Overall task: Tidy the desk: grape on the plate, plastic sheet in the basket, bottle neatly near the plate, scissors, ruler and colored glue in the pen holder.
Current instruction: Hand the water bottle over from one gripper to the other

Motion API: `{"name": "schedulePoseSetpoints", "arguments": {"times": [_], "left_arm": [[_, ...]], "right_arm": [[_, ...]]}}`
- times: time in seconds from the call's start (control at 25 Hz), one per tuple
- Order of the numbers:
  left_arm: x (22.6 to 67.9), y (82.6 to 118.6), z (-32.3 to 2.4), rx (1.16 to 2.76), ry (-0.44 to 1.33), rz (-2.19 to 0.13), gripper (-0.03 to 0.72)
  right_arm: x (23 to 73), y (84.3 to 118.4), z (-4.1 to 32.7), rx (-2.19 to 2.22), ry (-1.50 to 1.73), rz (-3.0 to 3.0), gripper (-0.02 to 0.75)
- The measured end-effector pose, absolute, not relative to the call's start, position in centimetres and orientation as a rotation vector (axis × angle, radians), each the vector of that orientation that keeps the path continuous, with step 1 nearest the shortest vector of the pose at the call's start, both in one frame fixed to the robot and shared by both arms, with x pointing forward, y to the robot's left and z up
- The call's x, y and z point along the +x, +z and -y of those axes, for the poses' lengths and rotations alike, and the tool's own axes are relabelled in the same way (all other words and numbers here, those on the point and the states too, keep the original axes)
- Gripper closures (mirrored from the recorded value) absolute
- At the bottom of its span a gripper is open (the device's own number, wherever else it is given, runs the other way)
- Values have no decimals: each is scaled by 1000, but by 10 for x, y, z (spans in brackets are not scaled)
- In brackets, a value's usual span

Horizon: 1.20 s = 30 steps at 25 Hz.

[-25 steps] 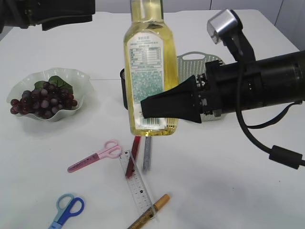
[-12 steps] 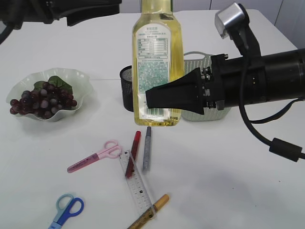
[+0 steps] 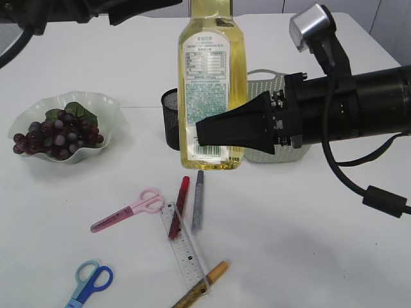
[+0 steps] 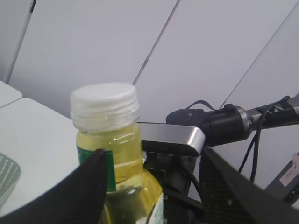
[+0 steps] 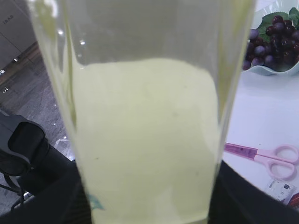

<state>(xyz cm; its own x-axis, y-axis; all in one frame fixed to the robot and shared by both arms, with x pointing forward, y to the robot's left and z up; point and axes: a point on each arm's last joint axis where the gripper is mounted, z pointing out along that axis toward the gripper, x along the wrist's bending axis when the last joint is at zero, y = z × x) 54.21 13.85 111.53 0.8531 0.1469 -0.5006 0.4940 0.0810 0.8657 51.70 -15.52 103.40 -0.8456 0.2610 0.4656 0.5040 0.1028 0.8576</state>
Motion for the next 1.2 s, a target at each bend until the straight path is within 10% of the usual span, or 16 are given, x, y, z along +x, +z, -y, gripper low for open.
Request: {"name": "schedulePoseSetpoints", "arguments": {"times": [1.2], "left_arm": [[562, 1091, -112, 1485, -326, -545, 248]], "right_arm": [[514, 1034, 149, -744, -1819, 2168, 332]]}}
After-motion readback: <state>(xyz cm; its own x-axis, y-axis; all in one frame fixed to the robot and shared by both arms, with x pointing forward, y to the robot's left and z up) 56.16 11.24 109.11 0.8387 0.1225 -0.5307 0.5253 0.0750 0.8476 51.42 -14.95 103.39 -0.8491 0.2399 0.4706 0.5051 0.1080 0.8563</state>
